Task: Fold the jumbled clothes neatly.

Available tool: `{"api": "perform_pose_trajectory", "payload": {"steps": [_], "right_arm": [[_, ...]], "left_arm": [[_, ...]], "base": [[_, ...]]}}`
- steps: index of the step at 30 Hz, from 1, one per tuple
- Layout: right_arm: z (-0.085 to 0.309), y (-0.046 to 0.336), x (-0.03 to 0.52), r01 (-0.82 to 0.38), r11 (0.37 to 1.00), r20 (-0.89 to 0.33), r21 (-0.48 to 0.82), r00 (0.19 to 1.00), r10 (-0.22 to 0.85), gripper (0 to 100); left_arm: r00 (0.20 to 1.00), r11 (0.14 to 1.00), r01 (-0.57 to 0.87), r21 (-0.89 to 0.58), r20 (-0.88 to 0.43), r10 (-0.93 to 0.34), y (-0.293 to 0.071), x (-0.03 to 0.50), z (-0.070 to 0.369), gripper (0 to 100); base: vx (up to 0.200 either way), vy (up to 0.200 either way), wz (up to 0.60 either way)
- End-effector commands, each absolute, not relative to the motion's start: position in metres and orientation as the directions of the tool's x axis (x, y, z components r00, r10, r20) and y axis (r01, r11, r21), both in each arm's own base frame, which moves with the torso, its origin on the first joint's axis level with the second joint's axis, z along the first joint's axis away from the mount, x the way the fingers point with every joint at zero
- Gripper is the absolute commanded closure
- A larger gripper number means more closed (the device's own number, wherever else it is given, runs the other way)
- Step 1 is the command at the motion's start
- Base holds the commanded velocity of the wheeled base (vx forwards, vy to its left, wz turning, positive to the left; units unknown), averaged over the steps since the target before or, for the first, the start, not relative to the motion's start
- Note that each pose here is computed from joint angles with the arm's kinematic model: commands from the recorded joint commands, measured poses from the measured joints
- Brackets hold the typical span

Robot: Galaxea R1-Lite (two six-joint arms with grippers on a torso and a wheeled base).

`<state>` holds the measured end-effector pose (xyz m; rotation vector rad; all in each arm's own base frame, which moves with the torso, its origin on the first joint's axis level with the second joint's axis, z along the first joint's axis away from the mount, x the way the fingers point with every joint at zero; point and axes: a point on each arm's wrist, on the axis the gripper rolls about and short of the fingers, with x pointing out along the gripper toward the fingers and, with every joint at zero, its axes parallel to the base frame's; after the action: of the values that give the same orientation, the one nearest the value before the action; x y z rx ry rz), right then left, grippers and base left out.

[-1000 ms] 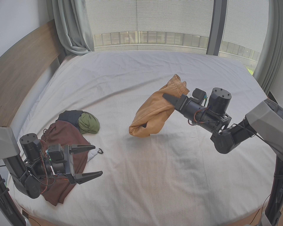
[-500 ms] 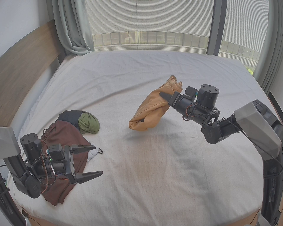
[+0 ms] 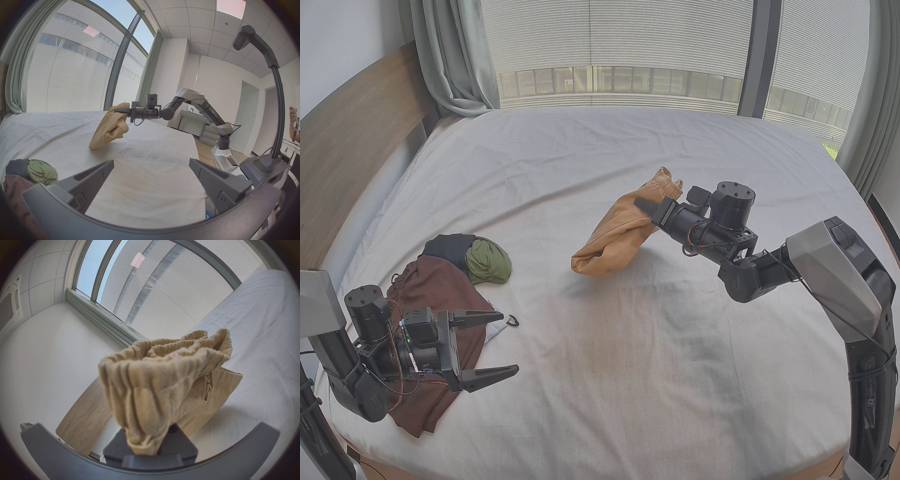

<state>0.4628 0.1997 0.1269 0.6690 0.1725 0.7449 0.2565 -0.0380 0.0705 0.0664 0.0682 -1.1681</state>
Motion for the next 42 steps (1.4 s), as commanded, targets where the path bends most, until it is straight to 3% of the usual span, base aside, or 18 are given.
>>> {"api": "perform_pose_trajectory", "payload": {"steps": [1,11,13,14,20,25,31,42], "right_arm": [[0.141,0.202,0.469,-0.588,0.533,0.113,0.608,0.729,0.675,100],[0.142,0.205,0.496,-0.586,0.539,0.125,0.605,0.738,0.663,100],[0.129,0.204,0.505,-0.568,0.551,0.109,0.612,0.75,0.652,100],[0.101,0.199,0.513,-0.515,0.578,0.049,0.632,0.772,0.634,100],[0.034,0.192,0.524,-0.367,0.651,-0.118,0.665,0.809,0.576,100],[0.02,0.189,0.516,-0.295,0.686,-0.188,0.665,0.823,0.537,100],[0.026,0.187,0.496,-0.268,0.697,-0.241,0.665,0.806,0.54,100],[0.002,0.178,0.481,-0.231,0.712,-0.282,0.663,0.804,0.524,100]], "left_arm": [[0.392,0.393,0.92,0.01,-0.092,-0.915,-0.037,0.257,0.068,0],[0.392,0.395,0.919,0.0,-0.102,-0.914,-0.037,0.258,0.063,0],[0.392,0.395,0.919,0.0,-0.102,-0.914,-0.037,0.258,0.063,0],[0.394,0.396,0.918,-0.001,-0.103,-0.913,-0.036,0.258,0.063,0],[0.394,0.396,0.918,-0.004,-0.103,-0.913,-0.036,0.258,0.062,0],[0.397,0.4,0.916,-0.008,-0.106,-0.912,-0.035,0.257,0.062,0],[0.405,0.409,0.913,-0.011,-0.107,-0.908,-0.033,0.256,0.061,0],[0.403,0.407,0.913,-0.017,-0.111,-0.909,-0.033,0.255,0.06,0]], "base": [[0.0,0.0,0.0],[0.0,0.0,0.0],[0.0,0.0,0.0],[0.0,0.0,0.0],[0.0,0.0,0.0],[0.0,0.0,0.0],[0.0,0.0,0.0],[0.0,0.0,0.0]]}}
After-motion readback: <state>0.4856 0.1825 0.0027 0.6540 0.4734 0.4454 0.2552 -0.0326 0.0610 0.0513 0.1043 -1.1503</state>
